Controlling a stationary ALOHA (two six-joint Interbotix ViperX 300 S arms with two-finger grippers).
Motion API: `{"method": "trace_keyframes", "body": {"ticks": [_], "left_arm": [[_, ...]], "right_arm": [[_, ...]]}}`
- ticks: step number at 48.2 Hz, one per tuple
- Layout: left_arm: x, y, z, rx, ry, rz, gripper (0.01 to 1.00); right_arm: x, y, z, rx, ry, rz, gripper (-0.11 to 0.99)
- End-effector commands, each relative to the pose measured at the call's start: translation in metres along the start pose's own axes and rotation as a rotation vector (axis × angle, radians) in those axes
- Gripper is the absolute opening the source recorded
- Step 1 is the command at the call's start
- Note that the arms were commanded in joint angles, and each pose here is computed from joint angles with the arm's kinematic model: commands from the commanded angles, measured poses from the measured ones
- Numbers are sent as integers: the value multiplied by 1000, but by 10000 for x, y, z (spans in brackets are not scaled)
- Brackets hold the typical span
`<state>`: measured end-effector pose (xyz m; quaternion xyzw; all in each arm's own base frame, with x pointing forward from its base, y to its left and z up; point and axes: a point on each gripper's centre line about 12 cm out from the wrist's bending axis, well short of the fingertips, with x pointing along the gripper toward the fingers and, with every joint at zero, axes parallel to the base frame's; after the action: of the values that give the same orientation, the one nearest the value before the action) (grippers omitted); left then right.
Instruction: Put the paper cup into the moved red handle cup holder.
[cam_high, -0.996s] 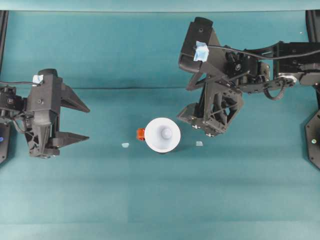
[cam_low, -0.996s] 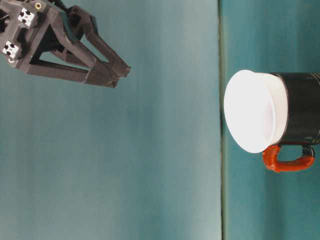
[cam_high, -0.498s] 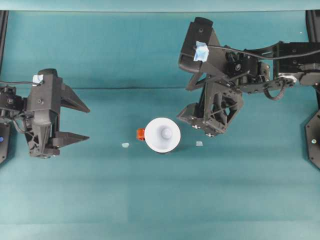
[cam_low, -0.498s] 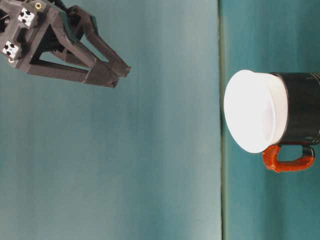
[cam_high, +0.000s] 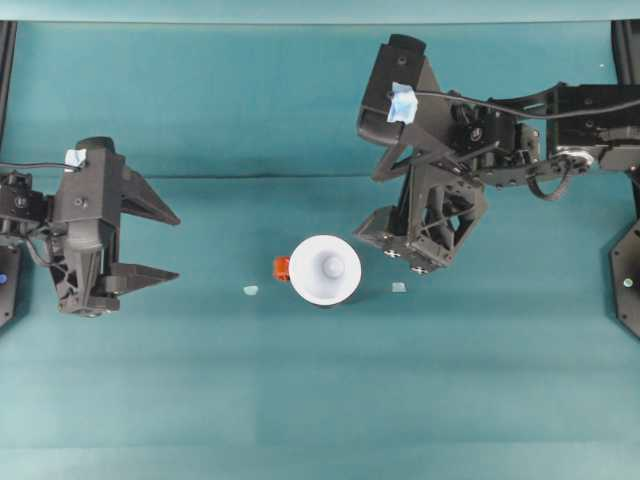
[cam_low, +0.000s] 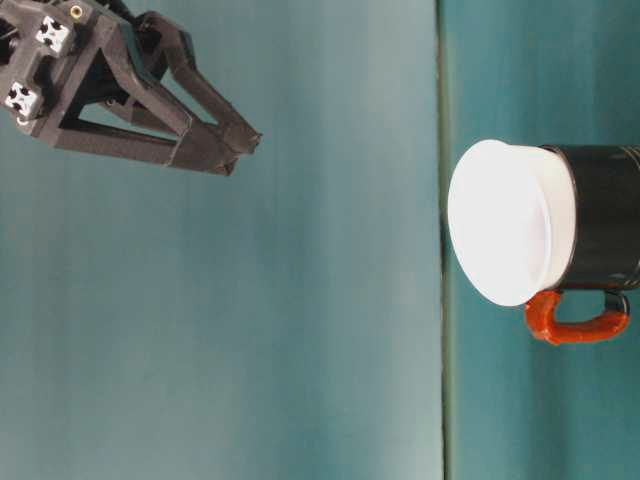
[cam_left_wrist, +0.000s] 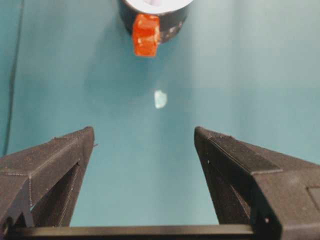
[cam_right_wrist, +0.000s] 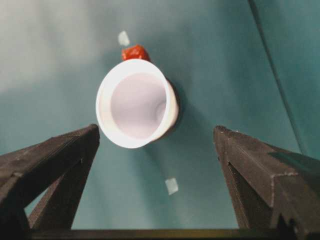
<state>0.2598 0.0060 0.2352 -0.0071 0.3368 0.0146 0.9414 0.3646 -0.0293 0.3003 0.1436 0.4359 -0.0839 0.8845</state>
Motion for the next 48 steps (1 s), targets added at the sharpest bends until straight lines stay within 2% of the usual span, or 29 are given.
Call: {"method": "trace_keyframes", "body": {"ticks": [1,48], "left_arm": [[-26,1,72,4,-28,1,902],[-47,3,95,0,-54,1,904]], "right_arm": [[-257,38,76,-9,-72,20,744],[-258,42,86,-8,-81,23,744]]}}
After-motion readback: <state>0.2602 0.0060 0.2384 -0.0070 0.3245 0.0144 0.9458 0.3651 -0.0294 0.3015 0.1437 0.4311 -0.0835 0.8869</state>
